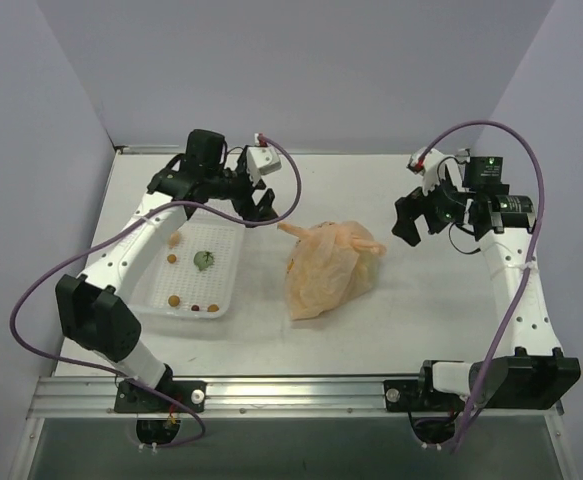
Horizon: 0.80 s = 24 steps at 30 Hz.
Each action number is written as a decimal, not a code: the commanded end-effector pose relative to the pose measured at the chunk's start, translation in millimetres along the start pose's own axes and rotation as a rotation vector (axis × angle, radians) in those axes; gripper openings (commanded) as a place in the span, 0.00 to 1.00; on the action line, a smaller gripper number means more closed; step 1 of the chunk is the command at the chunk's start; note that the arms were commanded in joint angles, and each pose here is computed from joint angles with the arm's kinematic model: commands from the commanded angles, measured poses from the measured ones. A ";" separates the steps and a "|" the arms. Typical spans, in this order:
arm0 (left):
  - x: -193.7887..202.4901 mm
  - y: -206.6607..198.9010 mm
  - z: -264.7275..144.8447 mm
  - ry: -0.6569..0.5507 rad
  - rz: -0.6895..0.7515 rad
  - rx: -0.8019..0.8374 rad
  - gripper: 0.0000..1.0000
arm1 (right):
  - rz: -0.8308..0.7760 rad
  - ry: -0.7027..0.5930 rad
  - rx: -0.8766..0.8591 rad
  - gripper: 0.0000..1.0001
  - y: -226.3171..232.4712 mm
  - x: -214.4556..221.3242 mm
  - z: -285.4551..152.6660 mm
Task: Place the fake fruits into the plastic bag and tie a complex knot
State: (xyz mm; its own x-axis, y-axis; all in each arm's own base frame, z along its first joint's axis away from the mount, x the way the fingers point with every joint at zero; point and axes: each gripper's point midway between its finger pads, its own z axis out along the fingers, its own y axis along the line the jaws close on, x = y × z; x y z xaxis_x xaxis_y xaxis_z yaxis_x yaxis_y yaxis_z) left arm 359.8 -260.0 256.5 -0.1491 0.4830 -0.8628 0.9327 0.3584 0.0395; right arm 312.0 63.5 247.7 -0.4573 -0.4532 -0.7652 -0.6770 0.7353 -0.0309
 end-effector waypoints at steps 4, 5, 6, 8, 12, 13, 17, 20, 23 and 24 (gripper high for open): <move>-45.8 -19.4 -45.3 -0.150 0.188 0.032 0.97 | -0.195 0.190 -0.054 1.00 32.1 5.0 -14.4; -39.3 -21.8 -42.9 -0.143 0.214 0.043 0.97 | -0.225 0.213 -0.061 1.00 33.3 8.2 -10.1; -32.5 -23.0 -40.7 -0.134 0.243 0.051 0.97 | -0.255 0.218 -0.074 1.00 36.9 7.2 -6.5; -27.6 -22.5 -36.5 -0.128 0.236 0.067 0.97 | -0.312 0.258 -0.110 1.00 45.1 9.5 7.1; -20.8 -20.4 -30.0 -0.110 0.242 0.088 0.97 | -0.364 0.346 -0.121 1.00 40.2 20.3 27.0; -14.6 -19.2 -25.7 -0.096 0.240 0.094 0.97 | -0.369 0.362 -0.121 1.00 38.2 22.8 31.3; 9.6 -12.2 -9.0 -0.040 0.255 0.104 0.95 | -0.350 0.418 -0.159 0.98 34.3 30.6 57.6; 27.7 -8.7 6.4 0.006 0.260 0.118 0.95 | -0.338 0.431 -0.202 0.95 41.1 35.9 68.6; 43.4 -0.2 23.8 0.063 0.279 0.115 0.94 | -0.344 0.465 -0.231 0.90 45.8 49.3 75.5; 45.2 0.3 27.9 0.066 0.285 0.122 0.94 | -0.347 0.468 -0.228 0.88 45.4 51.1 78.3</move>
State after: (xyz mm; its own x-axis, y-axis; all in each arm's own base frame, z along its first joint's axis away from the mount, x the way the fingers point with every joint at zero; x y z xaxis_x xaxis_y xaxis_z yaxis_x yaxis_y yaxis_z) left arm 357.2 -255.6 215.8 0.0553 0.5724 -0.8181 0.9732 0.1524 0.1724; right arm 311.0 112.8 160.5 -0.3801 -0.8356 -0.3967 -0.8995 0.4338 -0.0519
